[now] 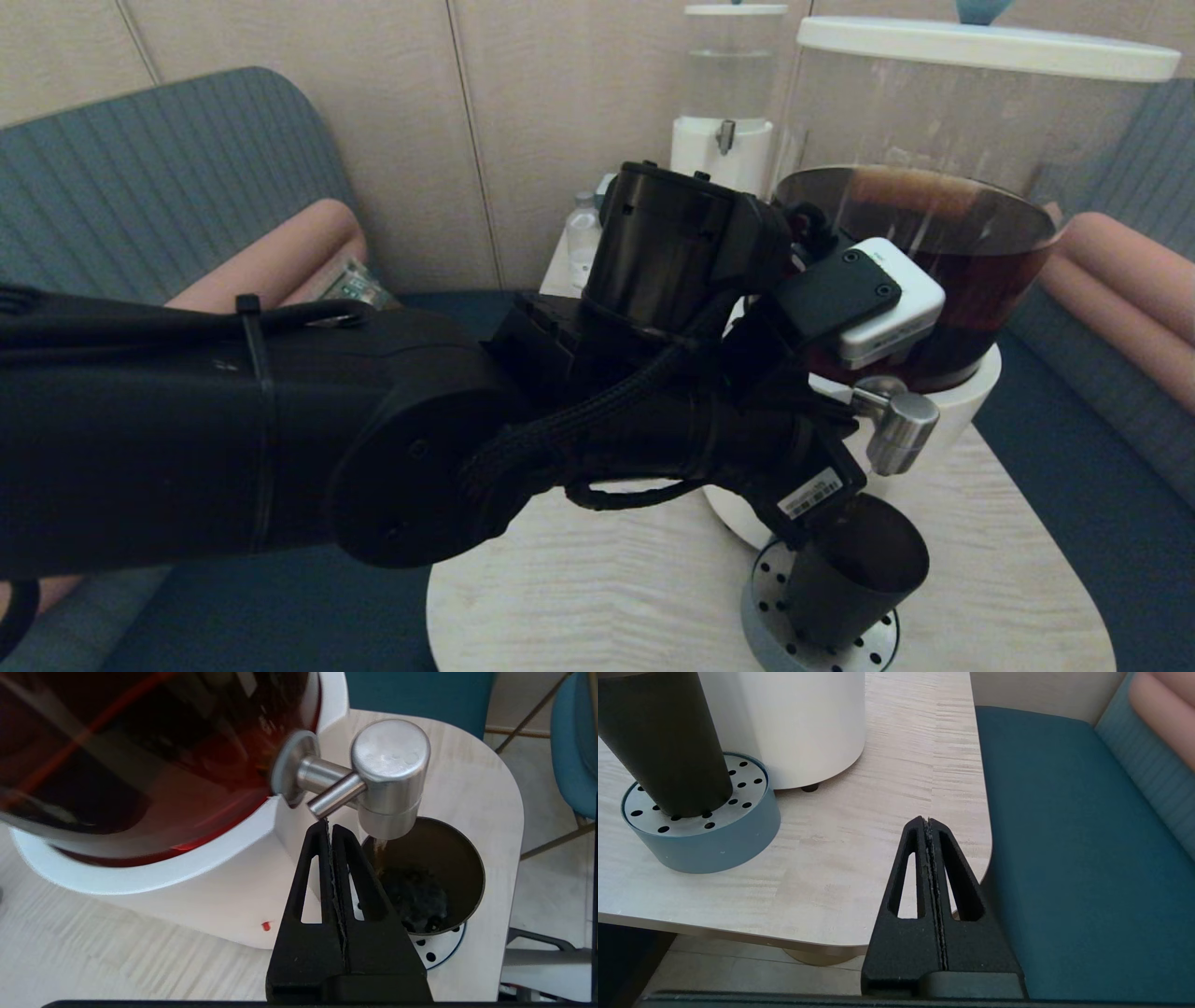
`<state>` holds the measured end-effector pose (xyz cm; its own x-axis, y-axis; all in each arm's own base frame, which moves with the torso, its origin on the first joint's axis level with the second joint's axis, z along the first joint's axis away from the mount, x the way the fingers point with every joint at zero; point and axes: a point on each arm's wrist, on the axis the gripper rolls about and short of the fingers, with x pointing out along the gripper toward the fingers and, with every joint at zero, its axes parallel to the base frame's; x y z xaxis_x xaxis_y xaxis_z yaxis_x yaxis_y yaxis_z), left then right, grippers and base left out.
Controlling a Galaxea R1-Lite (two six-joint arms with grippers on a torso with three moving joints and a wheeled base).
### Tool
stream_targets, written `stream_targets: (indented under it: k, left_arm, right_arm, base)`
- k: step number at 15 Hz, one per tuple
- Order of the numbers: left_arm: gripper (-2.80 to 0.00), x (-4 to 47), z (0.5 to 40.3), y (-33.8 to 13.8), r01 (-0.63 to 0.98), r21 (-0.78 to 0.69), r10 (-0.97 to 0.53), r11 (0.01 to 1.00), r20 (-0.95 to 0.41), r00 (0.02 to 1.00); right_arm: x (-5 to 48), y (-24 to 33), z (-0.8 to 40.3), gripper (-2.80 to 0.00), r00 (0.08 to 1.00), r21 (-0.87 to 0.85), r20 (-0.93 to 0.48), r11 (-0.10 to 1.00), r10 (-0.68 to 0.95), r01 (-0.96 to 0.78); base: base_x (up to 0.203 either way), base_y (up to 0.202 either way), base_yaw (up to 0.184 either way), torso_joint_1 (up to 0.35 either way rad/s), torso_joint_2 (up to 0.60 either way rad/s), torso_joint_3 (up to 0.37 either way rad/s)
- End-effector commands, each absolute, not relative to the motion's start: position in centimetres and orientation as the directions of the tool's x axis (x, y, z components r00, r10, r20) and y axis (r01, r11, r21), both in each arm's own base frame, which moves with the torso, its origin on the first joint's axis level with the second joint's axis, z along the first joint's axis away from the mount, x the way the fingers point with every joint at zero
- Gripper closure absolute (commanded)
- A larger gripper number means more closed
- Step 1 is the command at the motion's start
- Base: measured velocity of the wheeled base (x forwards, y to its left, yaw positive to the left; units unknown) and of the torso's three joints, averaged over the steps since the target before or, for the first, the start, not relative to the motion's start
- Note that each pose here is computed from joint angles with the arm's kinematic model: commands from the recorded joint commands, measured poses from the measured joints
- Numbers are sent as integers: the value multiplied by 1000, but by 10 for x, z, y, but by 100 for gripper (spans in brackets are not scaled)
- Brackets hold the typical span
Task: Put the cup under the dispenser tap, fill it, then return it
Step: Turn off the faucet
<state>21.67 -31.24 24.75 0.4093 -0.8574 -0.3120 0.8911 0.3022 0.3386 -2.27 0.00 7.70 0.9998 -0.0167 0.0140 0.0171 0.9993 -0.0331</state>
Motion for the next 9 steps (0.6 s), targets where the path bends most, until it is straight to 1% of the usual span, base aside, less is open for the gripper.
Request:
stream_targets:
  k: [1, 9]
  left_arm:
    - [0, 218, 248, -314, 890, 342, -860, 302, -305, 409]
    - [0, 226, 255, -325, 865, 362, -857, 348, -252, 450]
  right_arm:
    - [-23, 0, 77, 0, 1000, -34, 12, 999, -17, 17]
    - [-22, 0, 76, 0, 1000, -34, 11, 999, -17, 17]
  base:
    - [0, 0, 0, 0, 0, 0]
    - [0, 0, 0, 0, 0, 0]
